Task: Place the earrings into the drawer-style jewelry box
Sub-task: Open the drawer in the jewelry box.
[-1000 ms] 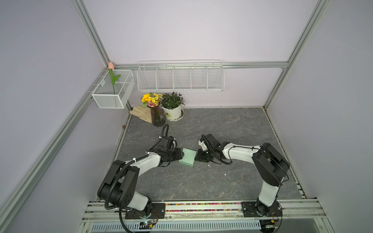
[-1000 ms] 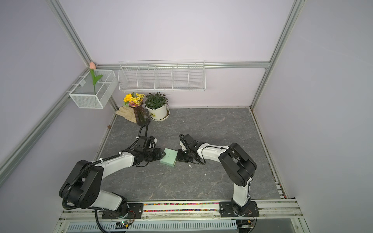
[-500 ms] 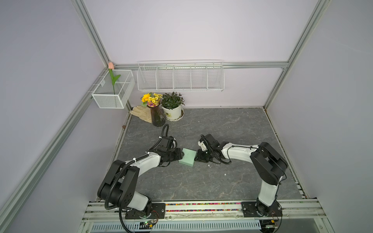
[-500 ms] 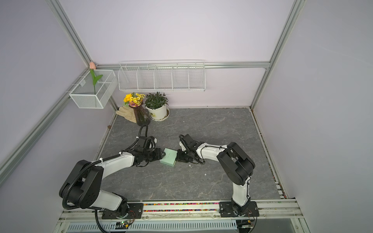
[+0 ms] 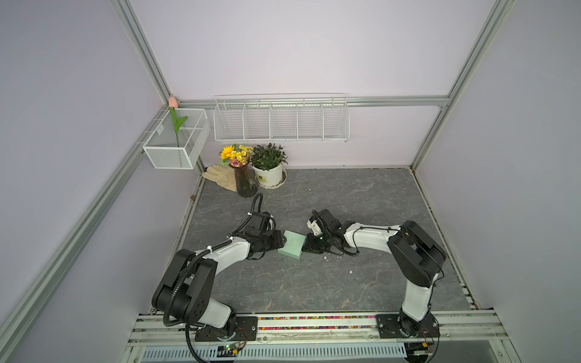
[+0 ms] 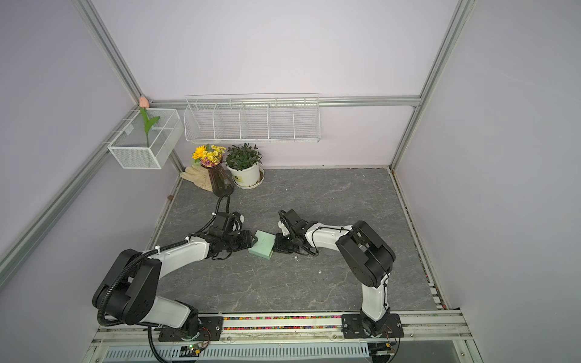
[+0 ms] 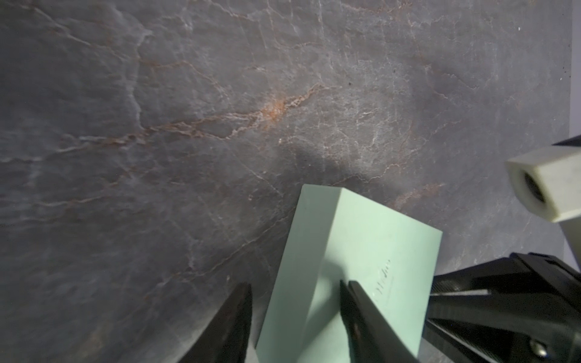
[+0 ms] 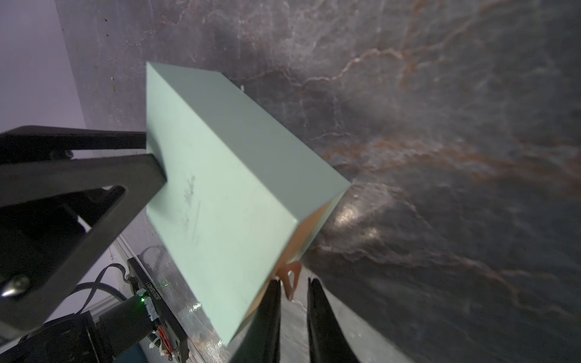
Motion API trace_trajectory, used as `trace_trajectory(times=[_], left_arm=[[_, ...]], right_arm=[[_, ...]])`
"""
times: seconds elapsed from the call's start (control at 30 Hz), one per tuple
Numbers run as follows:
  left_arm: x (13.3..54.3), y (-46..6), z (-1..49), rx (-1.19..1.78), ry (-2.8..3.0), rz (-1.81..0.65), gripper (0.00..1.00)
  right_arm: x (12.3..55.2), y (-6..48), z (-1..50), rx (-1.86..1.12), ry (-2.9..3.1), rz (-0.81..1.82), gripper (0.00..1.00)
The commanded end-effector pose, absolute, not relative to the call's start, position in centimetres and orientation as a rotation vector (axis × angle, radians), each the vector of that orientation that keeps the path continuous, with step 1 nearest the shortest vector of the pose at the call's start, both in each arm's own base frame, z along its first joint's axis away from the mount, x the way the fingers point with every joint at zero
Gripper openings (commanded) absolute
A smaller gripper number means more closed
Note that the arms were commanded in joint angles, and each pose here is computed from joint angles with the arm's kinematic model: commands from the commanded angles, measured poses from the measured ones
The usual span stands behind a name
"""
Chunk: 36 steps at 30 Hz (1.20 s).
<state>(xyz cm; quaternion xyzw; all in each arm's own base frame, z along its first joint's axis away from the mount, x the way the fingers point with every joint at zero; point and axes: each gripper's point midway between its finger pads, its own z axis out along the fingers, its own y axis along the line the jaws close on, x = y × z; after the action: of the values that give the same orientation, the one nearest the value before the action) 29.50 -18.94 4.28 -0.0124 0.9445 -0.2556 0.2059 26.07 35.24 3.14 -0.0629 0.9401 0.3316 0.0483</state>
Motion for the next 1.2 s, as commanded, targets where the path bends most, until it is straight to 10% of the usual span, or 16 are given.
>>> trace_trajectory(times=[0.0, 1.17], left_arm=[[27.3, -17.3, 1.2, -0.072, 2.758, -0.603, 0.5], [27.2, -15.5, 0.6, -0.125, 2.775, -0.468, 0.49]], right_arm=[[26.7, 36.6, 4.3, -0.206, 2.807, 1.099, 0.18], [25.9, 30.2, 1.9, -0.034, 2.911, 0.725, 0.07]])
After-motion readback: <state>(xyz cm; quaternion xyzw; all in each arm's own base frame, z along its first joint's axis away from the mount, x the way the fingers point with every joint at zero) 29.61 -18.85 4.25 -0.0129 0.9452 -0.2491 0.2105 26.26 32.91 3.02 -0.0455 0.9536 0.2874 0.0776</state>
